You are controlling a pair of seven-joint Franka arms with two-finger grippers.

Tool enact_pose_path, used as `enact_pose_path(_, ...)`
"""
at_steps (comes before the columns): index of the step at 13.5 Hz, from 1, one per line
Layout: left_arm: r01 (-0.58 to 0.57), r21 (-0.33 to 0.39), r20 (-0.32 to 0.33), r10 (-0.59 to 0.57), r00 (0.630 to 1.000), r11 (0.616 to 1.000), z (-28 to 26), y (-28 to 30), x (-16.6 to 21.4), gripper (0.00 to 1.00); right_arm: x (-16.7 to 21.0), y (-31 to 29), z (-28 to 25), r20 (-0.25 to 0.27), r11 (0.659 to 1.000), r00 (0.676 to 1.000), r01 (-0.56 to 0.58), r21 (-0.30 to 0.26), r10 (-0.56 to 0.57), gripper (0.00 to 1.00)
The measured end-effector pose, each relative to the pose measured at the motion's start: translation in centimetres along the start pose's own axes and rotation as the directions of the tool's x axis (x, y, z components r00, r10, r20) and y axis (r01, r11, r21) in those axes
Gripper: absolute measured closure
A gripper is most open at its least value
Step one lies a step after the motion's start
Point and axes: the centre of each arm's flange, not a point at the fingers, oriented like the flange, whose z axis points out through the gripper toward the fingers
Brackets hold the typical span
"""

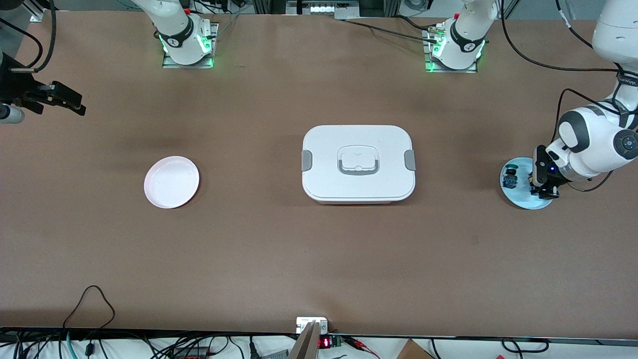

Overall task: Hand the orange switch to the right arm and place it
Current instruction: 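Close the left gripper on the orange switch and lift it, then carry the switch to the box with the left gripper while the right gripper approaches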

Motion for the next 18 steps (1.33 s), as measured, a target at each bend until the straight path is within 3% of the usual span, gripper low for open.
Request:
enact_pose_path(6, -0.01, 0.03, 0.014, 0.01, 1.0, 1.0, -2.9, -2.0, -0.3, 0.26, 0.0, 0.0, -0.4, -0.009, 1.0, 1.0, 0.0, 0.0, 0.0, 0.0)
enact_pose_path(11, -0.022, -0.042, -0.028, 0.021, 0.999, 0.999, -6.4, -3.7, -0.2, 0.26, 0.4, 0.0, 0.1, 0.001, 1.0, 1.0, 0.0, -0.001, 0.0, 0.0)
enact_pose_path(15, 0.025, -0.052, -0.045, -0.028, 0.999, 0.998, -12.4, -5.4, -0.4, 0.26, 0.9, 0.0, 0.3, 0.004, 1.0, 1.0, 0.0, -0.002, 0.0, 0.0)
enact_pose_path(18, 0.089, -0.075, -0.064, -0.093, 0.994, 0.993, -16.5, -7.2, 2.8, 0.26, 1.0, -0.1, 0.3, 0.004, 1.0, 1.0, 0.001, -0.002, -0.001, 0.0)
